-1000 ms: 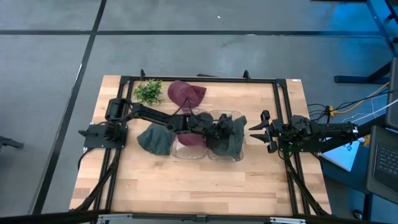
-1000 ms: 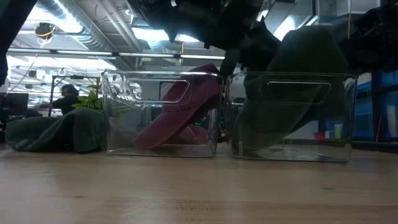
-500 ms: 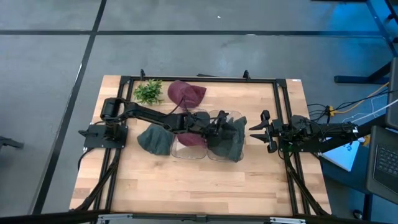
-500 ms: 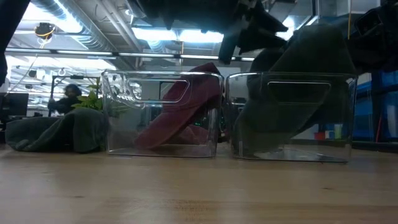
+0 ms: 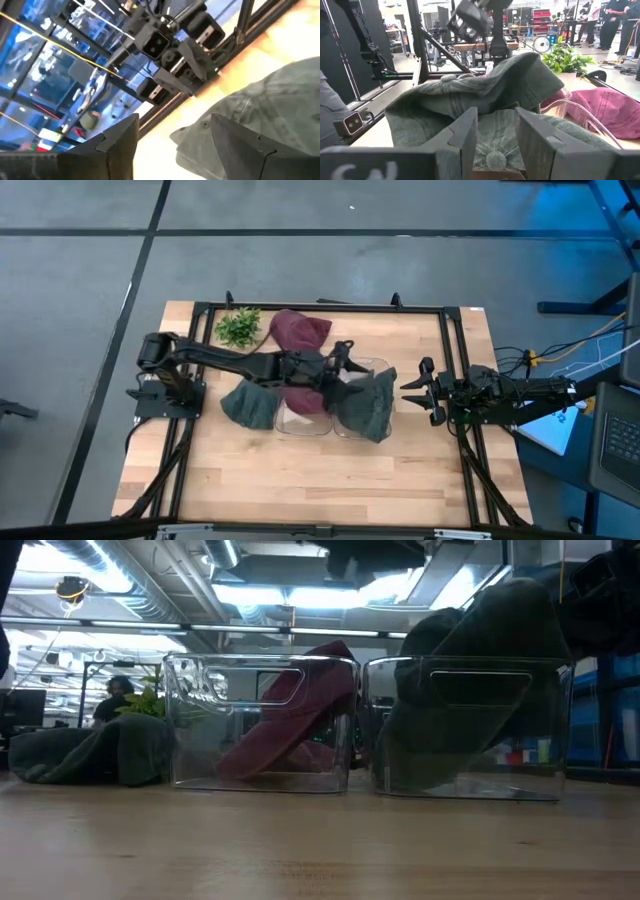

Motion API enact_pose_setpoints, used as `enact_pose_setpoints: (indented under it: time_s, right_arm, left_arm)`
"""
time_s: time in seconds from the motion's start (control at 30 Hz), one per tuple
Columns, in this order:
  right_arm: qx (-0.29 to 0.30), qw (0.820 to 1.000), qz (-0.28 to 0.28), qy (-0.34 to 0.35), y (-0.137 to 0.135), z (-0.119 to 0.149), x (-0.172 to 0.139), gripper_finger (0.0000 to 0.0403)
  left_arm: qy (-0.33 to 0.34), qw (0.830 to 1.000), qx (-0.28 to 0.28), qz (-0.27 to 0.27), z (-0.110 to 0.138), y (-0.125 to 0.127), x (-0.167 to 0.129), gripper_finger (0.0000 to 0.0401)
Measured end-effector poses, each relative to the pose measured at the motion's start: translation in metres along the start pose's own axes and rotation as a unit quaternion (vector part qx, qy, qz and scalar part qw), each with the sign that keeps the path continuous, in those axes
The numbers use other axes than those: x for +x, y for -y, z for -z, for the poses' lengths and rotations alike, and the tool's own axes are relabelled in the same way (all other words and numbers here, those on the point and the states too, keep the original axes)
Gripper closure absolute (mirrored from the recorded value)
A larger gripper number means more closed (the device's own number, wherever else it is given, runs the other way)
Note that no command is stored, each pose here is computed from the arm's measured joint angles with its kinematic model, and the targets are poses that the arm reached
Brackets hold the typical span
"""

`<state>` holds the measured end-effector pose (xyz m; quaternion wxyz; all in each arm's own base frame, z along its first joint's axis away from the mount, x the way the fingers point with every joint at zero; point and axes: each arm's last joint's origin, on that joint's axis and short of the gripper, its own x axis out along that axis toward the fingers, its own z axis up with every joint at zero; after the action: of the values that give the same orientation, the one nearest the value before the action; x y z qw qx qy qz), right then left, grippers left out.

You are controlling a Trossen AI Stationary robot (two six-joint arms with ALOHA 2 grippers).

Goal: Pick & Place hat
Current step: Put the blue cap into the right transparent bin

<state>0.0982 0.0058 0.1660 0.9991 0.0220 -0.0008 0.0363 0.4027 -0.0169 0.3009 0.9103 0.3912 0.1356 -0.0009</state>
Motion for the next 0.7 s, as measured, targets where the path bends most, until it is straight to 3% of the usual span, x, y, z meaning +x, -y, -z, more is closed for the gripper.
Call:
enact_pose_setpoints:
  time_s: [0.4,0.6,0.7]
  right_arm:
    - [0.000,1.000,0.000,0.000,0.000,0.000,0.000,0.0272]
    - [0.000,1.000,0.000,0.000,0.000,0.000,0.000,0.0272]
    - [0.000,1.000,0.000,0.000,0.000,0.000,0.000,0.0272]
  left_arm:
    - [-0.035,0.997,-0.044,0.052,-0.017,-0.013,-0.052,0.0159]
    - [-0.091,0.989,-0.037,0.111,-0.017,-0.011,-0.085,0.0159]
    - [-0.129,0.980,-0.071,0.137,-0.014,-0.010,-0.102,0.0159]
